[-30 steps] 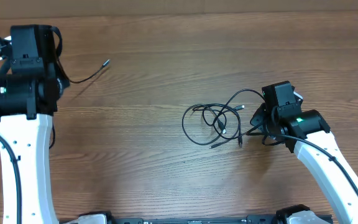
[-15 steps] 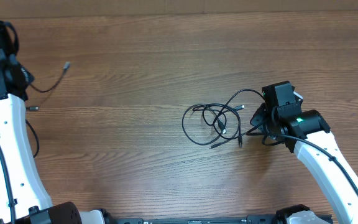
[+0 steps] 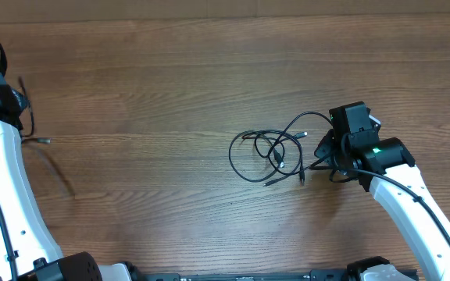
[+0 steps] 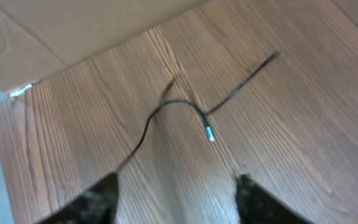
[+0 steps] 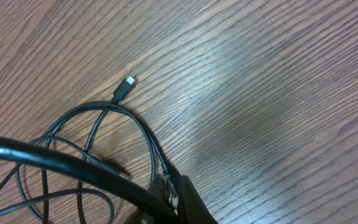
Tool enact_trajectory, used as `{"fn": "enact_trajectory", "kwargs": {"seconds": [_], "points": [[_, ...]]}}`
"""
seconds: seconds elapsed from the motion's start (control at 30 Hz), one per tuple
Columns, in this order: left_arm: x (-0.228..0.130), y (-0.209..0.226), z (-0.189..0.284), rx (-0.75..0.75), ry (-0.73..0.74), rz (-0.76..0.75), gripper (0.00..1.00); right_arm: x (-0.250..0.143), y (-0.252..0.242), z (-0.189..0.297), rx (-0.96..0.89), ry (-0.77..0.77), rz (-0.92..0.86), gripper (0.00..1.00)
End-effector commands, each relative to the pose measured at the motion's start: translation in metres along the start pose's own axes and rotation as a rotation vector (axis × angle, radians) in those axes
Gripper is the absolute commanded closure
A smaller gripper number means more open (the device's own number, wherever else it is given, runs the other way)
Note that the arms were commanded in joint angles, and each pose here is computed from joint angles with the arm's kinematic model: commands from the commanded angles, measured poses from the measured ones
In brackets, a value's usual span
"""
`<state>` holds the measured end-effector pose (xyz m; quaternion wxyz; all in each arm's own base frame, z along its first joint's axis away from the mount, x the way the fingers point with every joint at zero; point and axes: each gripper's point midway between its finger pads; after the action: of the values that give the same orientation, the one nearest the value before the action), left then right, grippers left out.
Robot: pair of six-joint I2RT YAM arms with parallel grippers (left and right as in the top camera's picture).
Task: Untangle cables
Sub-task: 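Pull the held black cable with the left gripper toward the upper left, then swing the left gripper back to the cable pile and grasp a strand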
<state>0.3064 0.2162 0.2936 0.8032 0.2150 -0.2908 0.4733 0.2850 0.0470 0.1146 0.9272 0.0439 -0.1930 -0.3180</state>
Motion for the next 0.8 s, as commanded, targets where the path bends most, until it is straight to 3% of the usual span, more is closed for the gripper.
{"fn": "enact_trajectory", "kwargs": {"seconds": [0.0, 0.4, 0.77], "points": [[-0.011, -0.008, -0.003, -0.046, 0.055, 0.002, 0.36, 0.006, 0.004, 0.006, 0.020, -0.021, -0.006, 0.96], [-0.060, -0.051, 0.015, -0.314, 0.308, -0.033, 0.32, 0.006, 0.004, 0.006, 0.019, -0.020, -0.005, 0.96], [-0.099, -0.097, 0.050, -0.455, 0.332, -0.304, 0.32, 0.005, 0.004, 0.006, 0.018, -0.019, -0.005, 0.96]]}}
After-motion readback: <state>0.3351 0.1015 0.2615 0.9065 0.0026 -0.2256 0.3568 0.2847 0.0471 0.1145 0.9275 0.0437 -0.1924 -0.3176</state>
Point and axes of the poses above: each gripper's point midway between its finger pads, its own z axis back along the fingers, its own y axis along the line the jaws close on, x = y × z, and after that the axes turned 3 degrees about -z, right-handed
